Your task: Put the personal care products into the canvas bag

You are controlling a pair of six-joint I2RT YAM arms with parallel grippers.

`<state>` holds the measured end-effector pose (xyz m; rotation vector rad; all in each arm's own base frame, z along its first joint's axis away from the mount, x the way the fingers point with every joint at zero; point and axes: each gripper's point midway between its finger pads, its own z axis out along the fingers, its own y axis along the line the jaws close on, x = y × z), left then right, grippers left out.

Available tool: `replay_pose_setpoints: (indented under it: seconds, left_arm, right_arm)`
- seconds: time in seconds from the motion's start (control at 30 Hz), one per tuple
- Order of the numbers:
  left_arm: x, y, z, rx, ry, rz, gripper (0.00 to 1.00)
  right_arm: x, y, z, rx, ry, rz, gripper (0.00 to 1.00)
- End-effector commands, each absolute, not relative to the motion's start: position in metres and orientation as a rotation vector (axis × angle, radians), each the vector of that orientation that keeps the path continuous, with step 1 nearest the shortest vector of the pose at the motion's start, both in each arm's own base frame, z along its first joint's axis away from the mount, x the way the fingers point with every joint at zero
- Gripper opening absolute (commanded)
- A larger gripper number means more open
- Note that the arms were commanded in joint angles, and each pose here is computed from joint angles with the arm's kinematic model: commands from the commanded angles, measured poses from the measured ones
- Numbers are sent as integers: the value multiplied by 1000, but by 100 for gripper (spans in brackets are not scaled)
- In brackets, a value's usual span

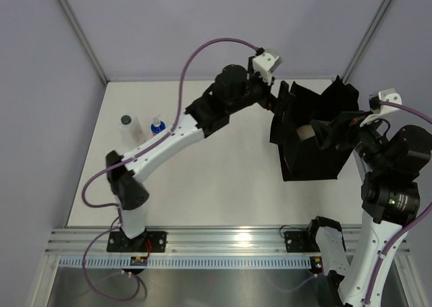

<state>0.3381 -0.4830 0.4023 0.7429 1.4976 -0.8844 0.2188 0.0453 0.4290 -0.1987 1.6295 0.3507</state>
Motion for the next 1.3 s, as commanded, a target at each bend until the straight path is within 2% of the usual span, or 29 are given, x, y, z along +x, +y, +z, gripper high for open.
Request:
replay_pose_setpoints:
  seconds: [0.0,0.23,0.27,0.37,0.43,0.57,0.6,0.63,0.7,0.8,0.97,1.0,1.03,1.1,1.13,1.17,1.27]
  left_arm:
    - [331,-402,449,651,1443,-727,99]
    - [301,-281,392,559,1613,-493,99]
    - [288,-261,404,530,1588,-484,99]
    - [270,-238,373,531,1649,-458,99]
    - [255,-221,359,504,1681,-462,99]
    - [244,-194,351,381,1708,-451,99]
    - [241,-185,356,304,1708,-468,99]
    - [243,-171,357,230,1720,-422,99]
    - [241,-160,363,149,1718,-424,99]
    - [229,-151,373,88,1674,-492,99]
    - [214,-136,386,-2,1617,-572,99]
    - [214,-135,388,-10,1616,-578,99]
    - [214,-135,386,-13,1625,-573,99]
    - [214,-135,386,-19,1636,-574,99]
    - [214,-135,383,-21,1648,-570,99]
    - [212,-133,383,-34,1648,-576,99]
    - [210,-132,377,-48,1654,-584,99]
  right_arm:
    - [204,70,424,-398,1631,443,100]
    - [197,105,407,-677,1629,732,100]
    - [198,110,407,-713,1622,757,99]
    - [220,119,399,-767,1668,714,100]
    - [236,149,383,-841,1726,716,100]
    - [269,194,356,-908,1831,761,99]
    - [292,198,333,-891,1918,692,99]
    - [288,218,327,-983,1902,678,99]
    - [311,239,301,-978,1966,602,99]
    - [327,287,280,-1004,1961,682,99]
    - [354,363,275,-1103,1737,801,99]
    - [364,377,251,-1131,1763,804,99]
    - [373,391,268,-1141,1715,795,100]
    - [393,421,226,-1131,1808,735,99]
    - [403,435,245,-1091,1791,712,99]
    - [403,457,209,-1137,1845,709,100]
    - [403,488,212,-1080,1858,774,99]
